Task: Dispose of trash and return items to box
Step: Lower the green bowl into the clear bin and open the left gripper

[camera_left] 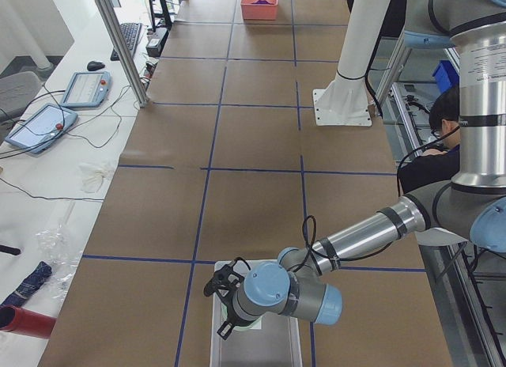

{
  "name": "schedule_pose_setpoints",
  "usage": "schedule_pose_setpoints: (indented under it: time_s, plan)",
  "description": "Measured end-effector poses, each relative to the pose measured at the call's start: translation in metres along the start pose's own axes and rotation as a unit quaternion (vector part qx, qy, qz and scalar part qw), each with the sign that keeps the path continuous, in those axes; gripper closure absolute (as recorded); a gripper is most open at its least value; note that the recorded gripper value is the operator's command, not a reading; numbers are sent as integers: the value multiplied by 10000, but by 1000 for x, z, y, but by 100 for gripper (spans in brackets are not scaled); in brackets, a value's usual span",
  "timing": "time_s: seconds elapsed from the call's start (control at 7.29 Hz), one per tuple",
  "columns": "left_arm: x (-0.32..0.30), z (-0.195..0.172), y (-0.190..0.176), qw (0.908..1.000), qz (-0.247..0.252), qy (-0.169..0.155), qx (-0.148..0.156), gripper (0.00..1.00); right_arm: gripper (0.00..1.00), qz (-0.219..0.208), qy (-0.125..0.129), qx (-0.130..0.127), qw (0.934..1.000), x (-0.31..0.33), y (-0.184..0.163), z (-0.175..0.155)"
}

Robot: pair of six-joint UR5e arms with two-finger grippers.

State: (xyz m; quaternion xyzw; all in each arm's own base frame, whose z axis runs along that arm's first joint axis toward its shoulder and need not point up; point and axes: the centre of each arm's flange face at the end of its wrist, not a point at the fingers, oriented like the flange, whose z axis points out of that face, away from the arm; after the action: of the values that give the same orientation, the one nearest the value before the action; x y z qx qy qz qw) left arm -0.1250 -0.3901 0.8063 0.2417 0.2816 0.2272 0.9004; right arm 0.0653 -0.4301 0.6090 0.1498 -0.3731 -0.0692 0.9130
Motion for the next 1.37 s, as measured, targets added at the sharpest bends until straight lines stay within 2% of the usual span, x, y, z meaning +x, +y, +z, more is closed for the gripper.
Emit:
schedule_pose_setpoints:
  time_s: [0.14,0.27,0.55,0.69,0.96,1.24,1.37]
  plan:
    - [1,4,8,10000,-39,11,-11,42,0,-6,-2,-2,10000,0,0,0]
    - [2,6,11,10000,-92,20,-7,0,0,-13,-4,-5,10000,-1,0,1]
    - [4,4,7,9999,-122,-3,61,0,0,-8,-12,-19,10000,-3,-1,2]
    - [7,-8,-14,9995,-219,-68,203,0,0,2,-13,-24,10000,-3,-1,2]
    - [31,-42,-89,9960,-759,-40,462,0,0,29,-5,-33,10000,-3,-1,3]
    - [79,-102,-191,9893,-1417,144,320,0,0,47,-7,-35,10000,-3,0,3]
    - [92,-124,-224,9870,-1585,202,150,0,0,58,-9,-42,10000,-3,1,3]
